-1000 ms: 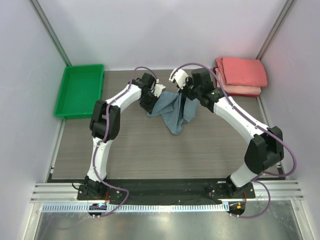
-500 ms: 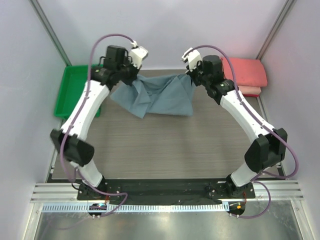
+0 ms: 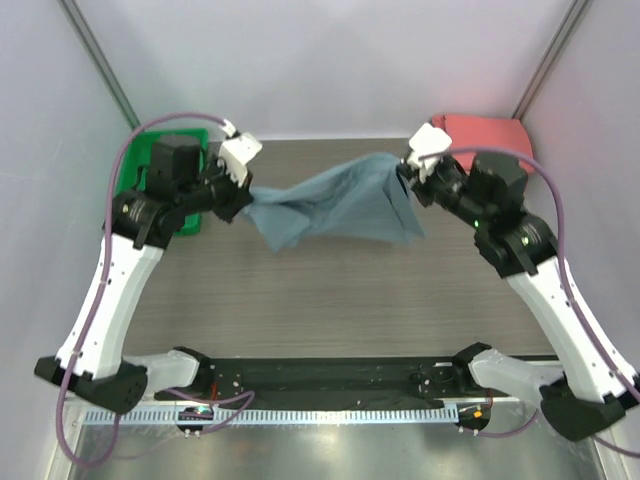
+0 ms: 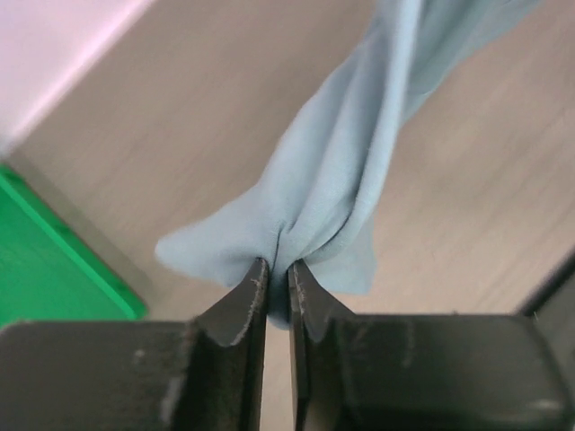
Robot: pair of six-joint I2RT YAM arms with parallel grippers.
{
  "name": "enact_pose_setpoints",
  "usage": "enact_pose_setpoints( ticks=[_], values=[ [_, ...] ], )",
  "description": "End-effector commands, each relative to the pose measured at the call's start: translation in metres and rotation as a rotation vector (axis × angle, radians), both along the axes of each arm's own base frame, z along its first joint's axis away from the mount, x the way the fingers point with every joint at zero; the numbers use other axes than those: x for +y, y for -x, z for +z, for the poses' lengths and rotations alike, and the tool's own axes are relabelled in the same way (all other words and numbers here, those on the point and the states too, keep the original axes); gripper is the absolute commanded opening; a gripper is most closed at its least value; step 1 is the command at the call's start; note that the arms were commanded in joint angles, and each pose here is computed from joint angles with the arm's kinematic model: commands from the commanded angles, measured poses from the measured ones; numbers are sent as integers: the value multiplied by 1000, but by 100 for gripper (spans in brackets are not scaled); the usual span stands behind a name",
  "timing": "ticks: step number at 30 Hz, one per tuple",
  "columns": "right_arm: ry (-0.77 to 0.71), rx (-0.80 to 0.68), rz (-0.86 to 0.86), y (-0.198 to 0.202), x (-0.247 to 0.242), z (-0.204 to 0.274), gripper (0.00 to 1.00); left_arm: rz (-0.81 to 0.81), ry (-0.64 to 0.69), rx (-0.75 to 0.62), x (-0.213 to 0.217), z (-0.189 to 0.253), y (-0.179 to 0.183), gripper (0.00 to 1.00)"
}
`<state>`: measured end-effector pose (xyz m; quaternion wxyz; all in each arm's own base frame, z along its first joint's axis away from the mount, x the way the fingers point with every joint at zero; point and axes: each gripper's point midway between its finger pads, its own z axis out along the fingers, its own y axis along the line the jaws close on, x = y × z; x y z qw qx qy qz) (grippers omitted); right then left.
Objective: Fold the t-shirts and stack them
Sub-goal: Flatten the tshirt out
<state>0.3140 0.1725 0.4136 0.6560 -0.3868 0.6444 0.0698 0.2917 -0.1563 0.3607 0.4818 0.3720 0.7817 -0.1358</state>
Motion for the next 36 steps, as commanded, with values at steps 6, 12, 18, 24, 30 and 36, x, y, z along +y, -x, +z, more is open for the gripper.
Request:
enact_pose_setpoints(
  ticks=[6, 12, 18, 24, 30, 36],
  values=[
    [218, 199, -119, -15, -26, -139, 1, 1, -159, 285, 13, -129, 18, 16],
    [76, 163, -236, -77, -25, -99, 1, 325, -326, 298, 60, -162, -79, 44],
    [91, 200, -204, -74, -21, -117, 1, 130, -188, 322, 8, -137, -54, 56],
    [116, 258, -200, -72, -21, -151, 1, -132, -288, 512, -53, -199, 7, 57],
    [134, 340, -257, -88, -35, -185, 1, -163, -265, 619, -86, -247, 7, 57],
    [38, 390, -431, -128, -80, -197, 28, -159, -306, 668, -97, -276, -1, 57]
  ],
)
